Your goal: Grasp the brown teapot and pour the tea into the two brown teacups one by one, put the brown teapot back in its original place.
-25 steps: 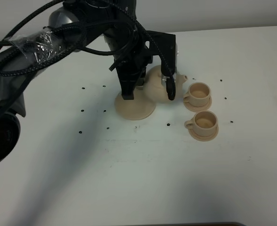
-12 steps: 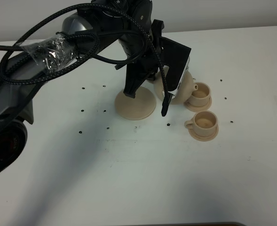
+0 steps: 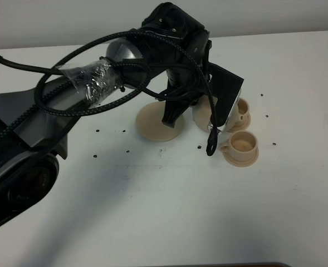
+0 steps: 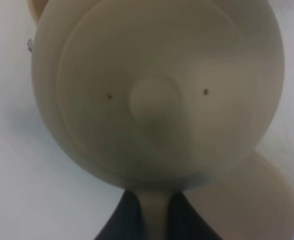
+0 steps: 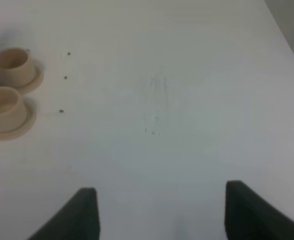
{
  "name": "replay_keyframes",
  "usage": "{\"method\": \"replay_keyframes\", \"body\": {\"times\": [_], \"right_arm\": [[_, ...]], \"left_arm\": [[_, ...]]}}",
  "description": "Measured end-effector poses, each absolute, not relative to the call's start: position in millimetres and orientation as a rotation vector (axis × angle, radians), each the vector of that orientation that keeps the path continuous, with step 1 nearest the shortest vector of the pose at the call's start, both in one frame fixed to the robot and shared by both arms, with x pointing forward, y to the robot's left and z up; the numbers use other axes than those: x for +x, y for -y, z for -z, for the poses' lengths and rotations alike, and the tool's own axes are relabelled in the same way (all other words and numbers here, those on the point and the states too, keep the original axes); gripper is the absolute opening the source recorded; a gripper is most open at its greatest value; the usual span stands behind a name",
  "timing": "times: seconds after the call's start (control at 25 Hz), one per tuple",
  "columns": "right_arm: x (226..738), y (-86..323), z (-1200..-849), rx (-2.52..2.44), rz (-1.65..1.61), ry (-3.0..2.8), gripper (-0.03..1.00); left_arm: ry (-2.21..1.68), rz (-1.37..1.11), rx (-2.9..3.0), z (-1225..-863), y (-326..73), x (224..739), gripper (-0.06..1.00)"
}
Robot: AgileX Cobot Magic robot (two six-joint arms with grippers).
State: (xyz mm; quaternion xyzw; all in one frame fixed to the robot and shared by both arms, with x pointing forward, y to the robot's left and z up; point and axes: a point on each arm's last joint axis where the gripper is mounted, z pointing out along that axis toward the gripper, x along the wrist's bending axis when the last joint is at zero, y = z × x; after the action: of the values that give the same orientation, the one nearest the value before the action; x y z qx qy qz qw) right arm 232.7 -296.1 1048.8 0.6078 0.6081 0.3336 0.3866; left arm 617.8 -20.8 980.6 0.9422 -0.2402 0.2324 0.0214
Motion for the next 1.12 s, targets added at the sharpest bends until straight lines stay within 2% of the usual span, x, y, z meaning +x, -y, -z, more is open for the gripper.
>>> {"method": "replay_keyframes", "body": {"times": [1.12], "right_arm": [[233, 296, -1049, 1.547, -0.849, -1.548, 0.52]], "left_arm": [[0.967, -0.979, 3.034, -981, 54, 587, 0.14]]}}
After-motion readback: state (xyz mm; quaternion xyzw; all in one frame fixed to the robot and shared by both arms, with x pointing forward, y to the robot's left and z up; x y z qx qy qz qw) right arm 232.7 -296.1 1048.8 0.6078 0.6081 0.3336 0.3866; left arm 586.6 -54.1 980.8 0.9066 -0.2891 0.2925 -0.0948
